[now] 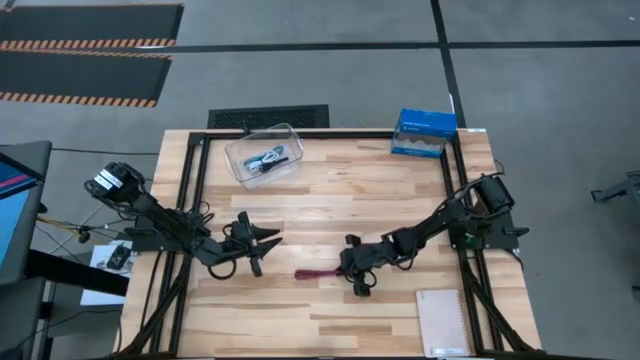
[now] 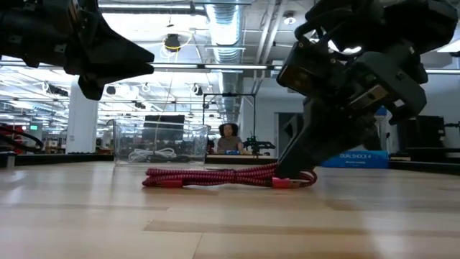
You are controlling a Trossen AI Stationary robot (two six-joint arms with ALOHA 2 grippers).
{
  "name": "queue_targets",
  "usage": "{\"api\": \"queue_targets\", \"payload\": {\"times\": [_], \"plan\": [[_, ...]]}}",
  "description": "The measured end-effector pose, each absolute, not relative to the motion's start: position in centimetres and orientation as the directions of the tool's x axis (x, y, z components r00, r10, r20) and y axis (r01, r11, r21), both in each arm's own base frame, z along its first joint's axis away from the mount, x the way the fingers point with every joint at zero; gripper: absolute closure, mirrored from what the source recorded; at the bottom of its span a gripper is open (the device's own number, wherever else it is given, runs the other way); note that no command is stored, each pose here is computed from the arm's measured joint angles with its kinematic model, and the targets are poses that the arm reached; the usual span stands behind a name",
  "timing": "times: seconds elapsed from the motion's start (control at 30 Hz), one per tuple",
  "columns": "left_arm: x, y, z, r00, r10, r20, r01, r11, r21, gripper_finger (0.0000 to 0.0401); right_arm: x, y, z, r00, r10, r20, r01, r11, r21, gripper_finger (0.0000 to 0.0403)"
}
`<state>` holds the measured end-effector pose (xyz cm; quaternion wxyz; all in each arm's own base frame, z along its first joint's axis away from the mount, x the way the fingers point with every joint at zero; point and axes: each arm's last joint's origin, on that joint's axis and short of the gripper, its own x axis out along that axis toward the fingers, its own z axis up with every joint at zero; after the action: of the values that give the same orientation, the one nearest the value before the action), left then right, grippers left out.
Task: Pick and place USB-C Cables
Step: Put the pink charger cable into the transparent bin
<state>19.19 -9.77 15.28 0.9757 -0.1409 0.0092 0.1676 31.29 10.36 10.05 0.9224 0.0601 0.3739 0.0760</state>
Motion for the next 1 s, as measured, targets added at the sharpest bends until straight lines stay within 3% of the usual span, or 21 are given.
{"api": "queue_targets", "payload": {"times": [0.07,0.2,0.53,1.0], "plan": [[19.2,-9.8,15.3,0.944,0.324,-0.065,-0.330,0.904,-0.272,0.0296,31.4,10.1,10.1,0.714,0.181,-0.676,-0.111,0.983,0.146,0.0387],[19.2,-9.8,15.3,0.944,0.324,-0.066,-0.329,0.904,-0.271,0.0296,31.2,8.8,10.6,0.721,0.148,-0.677,-0.097,0.989,0.113,0.0379],[19.2,-9.8,15.2,0.944,0.323,-0.071,-0.330,0.905,-0.267,0.0296,26.2,2.3,10.2,0.704,-0.032,-0.709,0.166,0.979,0.121,0.0384],[19.2,-9.7,15.1,0.935,0.346,-0.075,-0.353,0.899,-0.258,0.0296,23.2,1.1,9.3,0.654,-0.068,-0.753,0.226,0.968,0.109,0.0339]]}}
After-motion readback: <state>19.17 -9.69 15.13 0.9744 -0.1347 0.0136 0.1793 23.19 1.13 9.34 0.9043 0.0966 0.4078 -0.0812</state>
